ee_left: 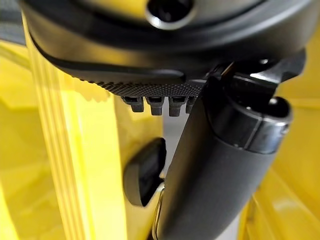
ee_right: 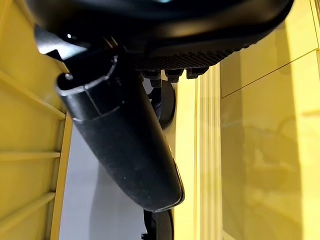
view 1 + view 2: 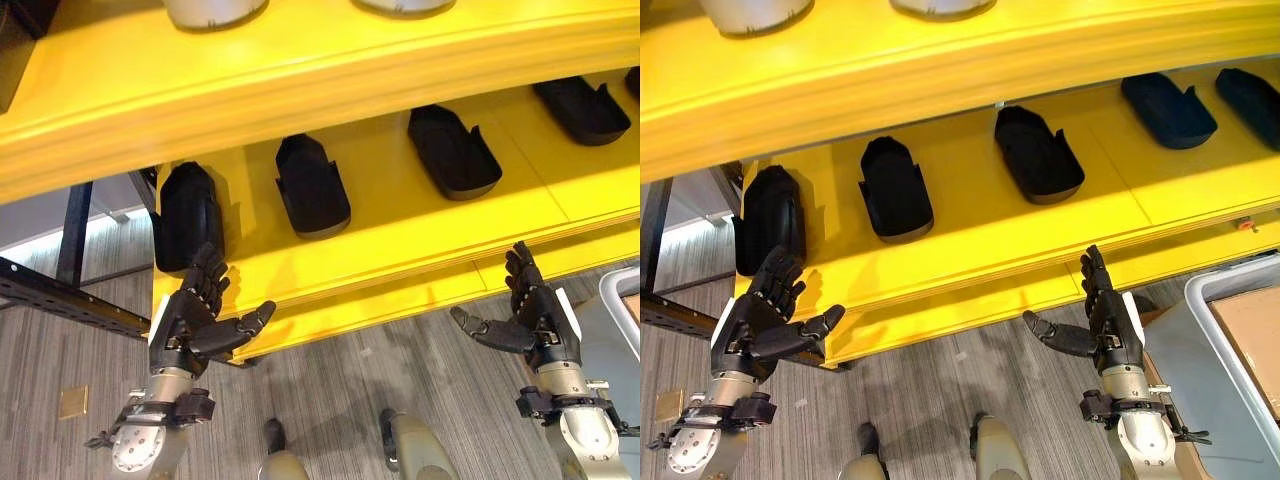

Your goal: Move parts from the plastic box to the shelf.

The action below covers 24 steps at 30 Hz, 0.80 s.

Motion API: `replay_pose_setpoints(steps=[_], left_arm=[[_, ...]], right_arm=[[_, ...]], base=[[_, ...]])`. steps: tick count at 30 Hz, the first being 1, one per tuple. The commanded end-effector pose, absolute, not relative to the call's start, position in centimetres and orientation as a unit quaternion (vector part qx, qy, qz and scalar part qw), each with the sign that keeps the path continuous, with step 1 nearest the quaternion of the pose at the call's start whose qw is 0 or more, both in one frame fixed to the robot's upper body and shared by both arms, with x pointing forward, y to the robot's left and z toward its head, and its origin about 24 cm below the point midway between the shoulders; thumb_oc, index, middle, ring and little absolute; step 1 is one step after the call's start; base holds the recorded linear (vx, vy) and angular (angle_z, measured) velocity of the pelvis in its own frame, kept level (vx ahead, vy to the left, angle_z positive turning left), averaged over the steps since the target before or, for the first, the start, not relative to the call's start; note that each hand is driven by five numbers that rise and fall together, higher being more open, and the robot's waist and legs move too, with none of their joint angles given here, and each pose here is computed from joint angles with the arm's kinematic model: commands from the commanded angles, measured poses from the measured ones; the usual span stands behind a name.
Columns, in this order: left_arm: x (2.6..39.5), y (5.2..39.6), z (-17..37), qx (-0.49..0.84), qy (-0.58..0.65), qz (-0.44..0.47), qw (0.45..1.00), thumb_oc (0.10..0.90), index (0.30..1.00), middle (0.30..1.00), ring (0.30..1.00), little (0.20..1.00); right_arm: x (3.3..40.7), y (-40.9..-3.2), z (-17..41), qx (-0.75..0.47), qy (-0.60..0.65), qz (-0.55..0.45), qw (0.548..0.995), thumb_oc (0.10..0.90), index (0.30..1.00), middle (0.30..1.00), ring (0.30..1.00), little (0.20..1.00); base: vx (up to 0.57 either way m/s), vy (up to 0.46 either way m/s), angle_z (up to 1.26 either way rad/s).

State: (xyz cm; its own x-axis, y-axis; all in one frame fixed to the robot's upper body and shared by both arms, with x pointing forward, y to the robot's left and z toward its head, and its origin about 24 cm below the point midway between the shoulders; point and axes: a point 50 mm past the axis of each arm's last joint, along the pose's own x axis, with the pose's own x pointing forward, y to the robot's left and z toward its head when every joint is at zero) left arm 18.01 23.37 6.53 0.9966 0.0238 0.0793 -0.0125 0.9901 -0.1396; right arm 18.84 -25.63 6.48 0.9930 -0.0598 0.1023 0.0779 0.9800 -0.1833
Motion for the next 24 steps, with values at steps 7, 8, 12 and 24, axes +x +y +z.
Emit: replay_pose_setpoints(steps=[7,8,12,24], left_arm=[[19.2,21.2,6.9,-0.110,-0.084,-0.060,0.989,0.900,1.000,1.000,1.000,1.000],[19.2,20.9,6.4,-0.115,-0.071,-0.066,0.989,0.900,1.000,1.000,1.000,1.000],[19.2,19.7,3.9,-0.164,-0.017,-0.069,0.984,0.900,1.000,1.000,1.000,1.000],[20.0,19.7,2.1,-0.159,0.012,-0.024,0.987,0.900,1.000,1.000,1.000,1.000]], right_arm=[[18.9,-25.4,9.2,-0.084,-0.137,-0.025,0.987,0.900,1.000,1.000,1.000,1.000],[18.8,-25.3,8.9,-0.083,-0.129,-0.025,0.988,0.900,1.000,1.000,1.000,1.000],[18.7,-24.7,7.4,-0.079,-0.094,-0.021,0.992,0.900,1.000,1.000,1.000,1.000],[20.3,-22.8,5.0,-0.072,-0.044,-0.003,0.996,0.900,1.000,1.000,1.000,1.000]], base=[[0.05,0.015,0.06],[0.07,0.112,0.09],[0.08,0.121,-0.14],[0.02,0.077,-0.05]])
